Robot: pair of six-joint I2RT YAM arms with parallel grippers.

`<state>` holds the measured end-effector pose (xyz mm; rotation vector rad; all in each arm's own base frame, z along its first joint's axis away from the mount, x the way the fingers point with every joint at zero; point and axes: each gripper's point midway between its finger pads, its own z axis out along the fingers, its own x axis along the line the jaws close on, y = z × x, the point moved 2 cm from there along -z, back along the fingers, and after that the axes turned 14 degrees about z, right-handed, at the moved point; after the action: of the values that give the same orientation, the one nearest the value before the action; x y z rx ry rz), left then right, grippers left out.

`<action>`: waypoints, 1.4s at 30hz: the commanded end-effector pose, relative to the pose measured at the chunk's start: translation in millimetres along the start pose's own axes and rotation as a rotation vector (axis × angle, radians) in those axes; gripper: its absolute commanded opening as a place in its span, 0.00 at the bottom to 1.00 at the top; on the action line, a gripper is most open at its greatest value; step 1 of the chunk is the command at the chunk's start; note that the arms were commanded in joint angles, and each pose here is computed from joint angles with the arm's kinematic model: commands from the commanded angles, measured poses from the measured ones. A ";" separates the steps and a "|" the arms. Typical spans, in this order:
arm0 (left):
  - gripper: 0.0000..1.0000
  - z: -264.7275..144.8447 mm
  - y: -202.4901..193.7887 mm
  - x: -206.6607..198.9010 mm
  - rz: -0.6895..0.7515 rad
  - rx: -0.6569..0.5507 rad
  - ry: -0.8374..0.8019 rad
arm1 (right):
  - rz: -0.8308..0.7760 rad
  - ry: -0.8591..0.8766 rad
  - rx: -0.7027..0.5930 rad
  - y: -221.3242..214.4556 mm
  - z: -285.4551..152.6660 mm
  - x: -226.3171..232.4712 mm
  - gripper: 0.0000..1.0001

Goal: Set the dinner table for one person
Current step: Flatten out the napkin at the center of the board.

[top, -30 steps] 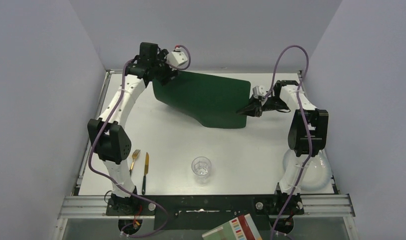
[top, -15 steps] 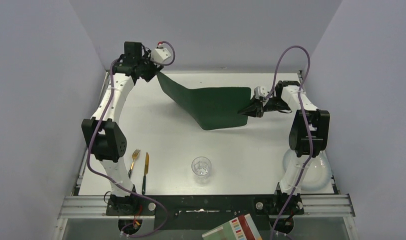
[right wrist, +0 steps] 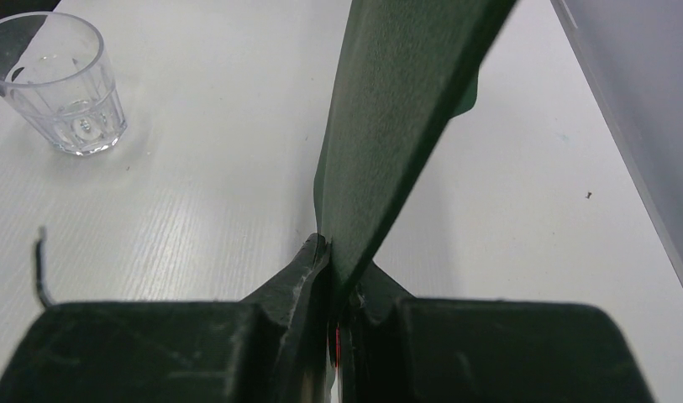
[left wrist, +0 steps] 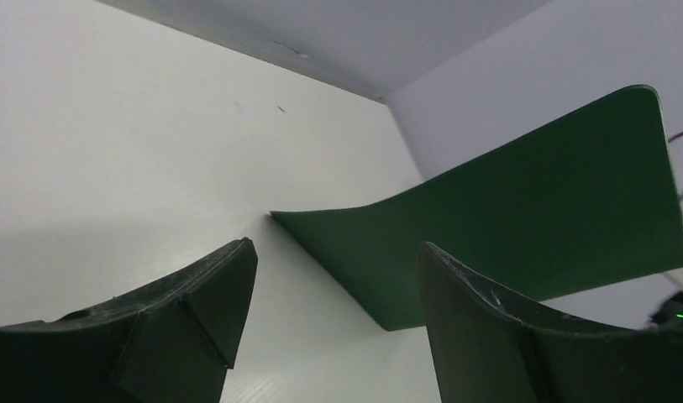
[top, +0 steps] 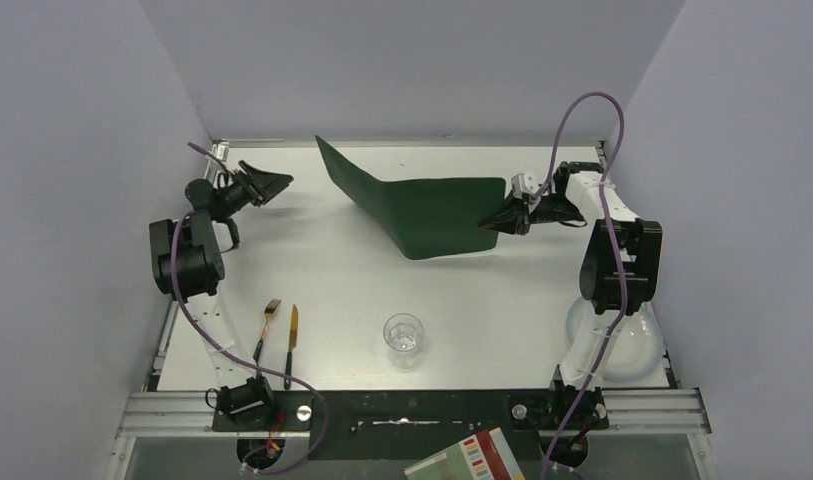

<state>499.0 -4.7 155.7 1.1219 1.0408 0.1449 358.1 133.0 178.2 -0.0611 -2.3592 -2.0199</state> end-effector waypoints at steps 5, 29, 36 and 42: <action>0.63 12.4 8.9 -113.0 0.157 -0.005 -0.446 | -0.049 -0.036 -0.113 33.3 -1.4 -3.6 0.00; 0.58 18.8 8.8 -70.2 0.381 0.160 -0.508 | -0.002 -0.021 -0.108 29.2 2.9 -3.6 0.00; 0.46 -18.2 82.9 -87.5 0.403 0.194 -0.446 | -0.014 -0.003 -0.116 31.8 10.4 -4.3 0.00; 0.45 -38.3 159.5 -174.5 0.662 0.263 -0.427 | -0.031 0.016 -0.135 40.0 18.7 -5.1 0.00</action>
<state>490.8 14.7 289.2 1.4075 0.6155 -0.0617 355.8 143.4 179.0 -0.0736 -2.3273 -1.9884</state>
